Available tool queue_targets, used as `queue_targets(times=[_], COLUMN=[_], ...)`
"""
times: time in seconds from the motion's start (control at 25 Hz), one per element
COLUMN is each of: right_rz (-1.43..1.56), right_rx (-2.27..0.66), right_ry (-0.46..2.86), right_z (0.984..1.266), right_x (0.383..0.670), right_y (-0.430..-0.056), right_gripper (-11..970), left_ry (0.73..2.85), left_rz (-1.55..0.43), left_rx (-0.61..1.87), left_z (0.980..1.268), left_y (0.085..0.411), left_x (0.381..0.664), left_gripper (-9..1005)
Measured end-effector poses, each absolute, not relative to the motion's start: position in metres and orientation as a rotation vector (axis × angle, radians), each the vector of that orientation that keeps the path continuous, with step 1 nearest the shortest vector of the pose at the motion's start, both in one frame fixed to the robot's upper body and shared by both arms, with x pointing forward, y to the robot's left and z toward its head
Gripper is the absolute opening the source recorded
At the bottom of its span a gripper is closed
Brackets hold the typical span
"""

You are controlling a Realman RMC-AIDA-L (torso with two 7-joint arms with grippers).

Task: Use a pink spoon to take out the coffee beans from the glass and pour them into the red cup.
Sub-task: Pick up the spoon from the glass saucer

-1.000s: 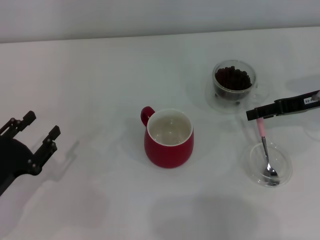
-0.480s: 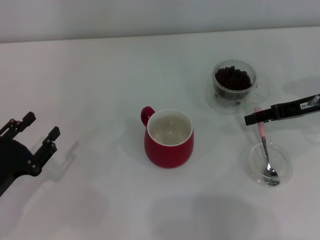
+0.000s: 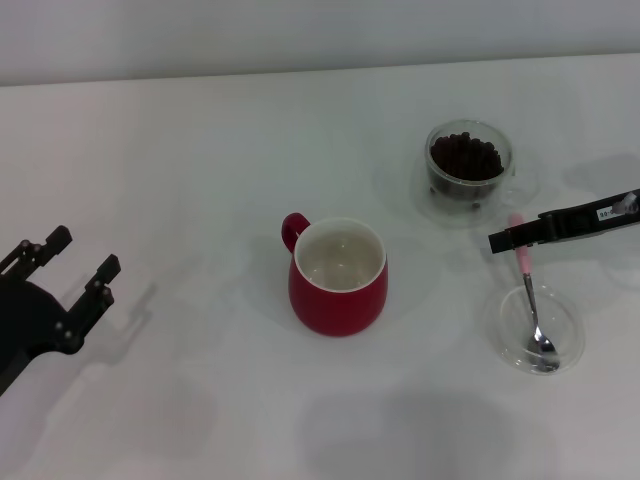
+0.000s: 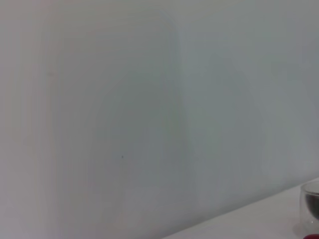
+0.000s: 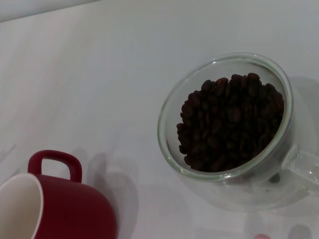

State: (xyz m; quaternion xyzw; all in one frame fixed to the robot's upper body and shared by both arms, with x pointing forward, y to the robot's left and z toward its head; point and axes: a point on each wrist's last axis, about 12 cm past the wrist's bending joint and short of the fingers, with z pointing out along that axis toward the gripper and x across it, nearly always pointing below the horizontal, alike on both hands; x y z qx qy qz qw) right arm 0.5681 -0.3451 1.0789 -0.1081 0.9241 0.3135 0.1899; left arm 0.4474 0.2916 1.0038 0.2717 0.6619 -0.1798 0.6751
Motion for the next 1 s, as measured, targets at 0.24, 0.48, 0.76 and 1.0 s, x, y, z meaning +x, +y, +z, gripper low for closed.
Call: queue_targets(times=[0.24, 0.48, 0.76, 1.0], right_rz=[0.872, 0.879, 0.873, 0.866], right_rx=[-0.292, -0.29, -0.298, -0.298], right_ry=[2.597, 2.597, 2.593, 2.592], right_z=[1.0785, 1.0772, 1.0775, 1.0783], right_x=[0.5688, 0.5689, 0.5704, 0.5707], right_y=[-0.346, -0.3427, -0.3413, -0.343], right_gripper=[527, 386, 283, 191], left_ry=[1.495, 1.495, 1.5, 1.504], left_rz=[-0.404, -0.405, -0.405, -0.405], left_rx=[0.612, 0.613, 0.608, 0.603], left_z=[1.0029, 1.0029, 1.002, 1.001], left_y=[0.2914, 0.2913, 0.2916, 0.2919], left_x=[0.4473, 0.4472, 0.4453, 0.4427], left_gripper=[593, 593, 593, 593])
